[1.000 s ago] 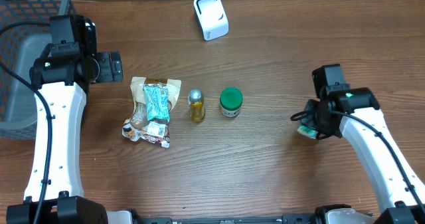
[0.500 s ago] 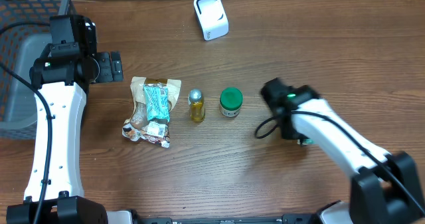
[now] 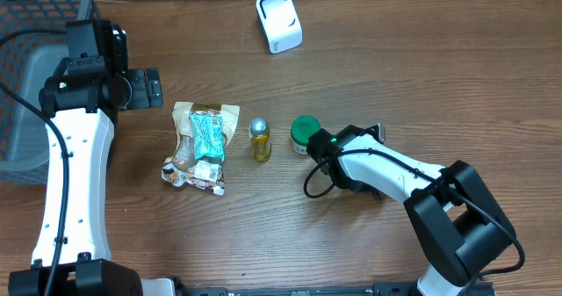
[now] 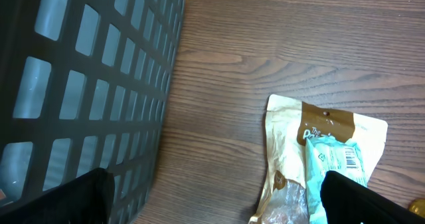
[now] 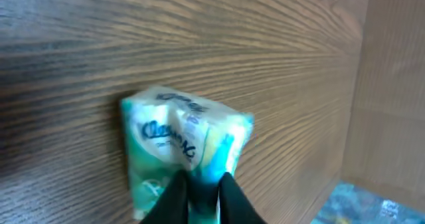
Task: Scan the item barcode
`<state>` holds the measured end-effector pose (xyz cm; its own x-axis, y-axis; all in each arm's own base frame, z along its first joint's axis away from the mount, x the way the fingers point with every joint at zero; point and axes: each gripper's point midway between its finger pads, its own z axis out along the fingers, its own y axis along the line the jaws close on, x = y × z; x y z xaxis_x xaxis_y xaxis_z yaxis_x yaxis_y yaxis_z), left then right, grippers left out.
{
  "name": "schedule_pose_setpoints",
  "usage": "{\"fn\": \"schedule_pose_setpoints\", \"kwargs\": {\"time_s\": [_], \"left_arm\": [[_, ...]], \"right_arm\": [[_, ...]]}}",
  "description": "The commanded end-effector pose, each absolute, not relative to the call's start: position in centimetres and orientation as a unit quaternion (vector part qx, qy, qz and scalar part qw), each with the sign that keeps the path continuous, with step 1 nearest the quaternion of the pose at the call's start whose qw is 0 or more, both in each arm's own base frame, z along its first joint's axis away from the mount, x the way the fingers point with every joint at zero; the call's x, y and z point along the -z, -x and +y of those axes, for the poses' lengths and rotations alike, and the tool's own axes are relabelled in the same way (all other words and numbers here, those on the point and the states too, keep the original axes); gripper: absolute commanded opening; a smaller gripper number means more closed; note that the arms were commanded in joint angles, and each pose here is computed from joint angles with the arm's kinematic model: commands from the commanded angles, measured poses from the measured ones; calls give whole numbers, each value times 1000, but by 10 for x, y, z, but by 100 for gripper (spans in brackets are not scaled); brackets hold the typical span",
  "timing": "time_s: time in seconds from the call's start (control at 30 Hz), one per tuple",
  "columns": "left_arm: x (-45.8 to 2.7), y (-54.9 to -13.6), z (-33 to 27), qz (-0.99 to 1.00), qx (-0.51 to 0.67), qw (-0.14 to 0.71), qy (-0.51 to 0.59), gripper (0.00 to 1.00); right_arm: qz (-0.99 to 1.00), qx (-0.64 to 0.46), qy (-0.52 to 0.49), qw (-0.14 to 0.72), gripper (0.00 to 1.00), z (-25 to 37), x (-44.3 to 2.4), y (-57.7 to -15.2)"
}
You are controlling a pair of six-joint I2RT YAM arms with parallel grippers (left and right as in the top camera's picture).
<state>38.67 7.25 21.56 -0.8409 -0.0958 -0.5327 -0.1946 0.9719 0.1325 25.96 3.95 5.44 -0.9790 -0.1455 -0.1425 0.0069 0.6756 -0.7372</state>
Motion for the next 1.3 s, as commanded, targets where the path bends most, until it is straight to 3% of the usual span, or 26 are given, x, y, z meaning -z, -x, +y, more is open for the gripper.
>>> {"fn": "schedule_pose_setpoints", "kwargs": {"time_s": [0.0, 0.4, 0.53, 0.67, 1.27], "left_arm": [[-231, -389, 74, 949, -97, 290, 69, 99], [-231, -389, 74, 949, -97, 290, 69, 100], [-231, -389, 74, 949, -97, 290, 69, 100], [-231, -389, 74, 949, -97, 290, 69, 100], [-231, -389, 74, 949, -97, 290, 69, 100]], "right_arm": [[912, 394, 13, 112, 13, 43, -55, -263], [922, 364, -27, 127, 21, 43, -48, -276], [942, 317, -76, 72, 21, 29, -43, -278], [972, 227, -52, -2, 21, 36, -25, -271], [994, 74, -70, -30, 27, 82, -8, -274]]}}
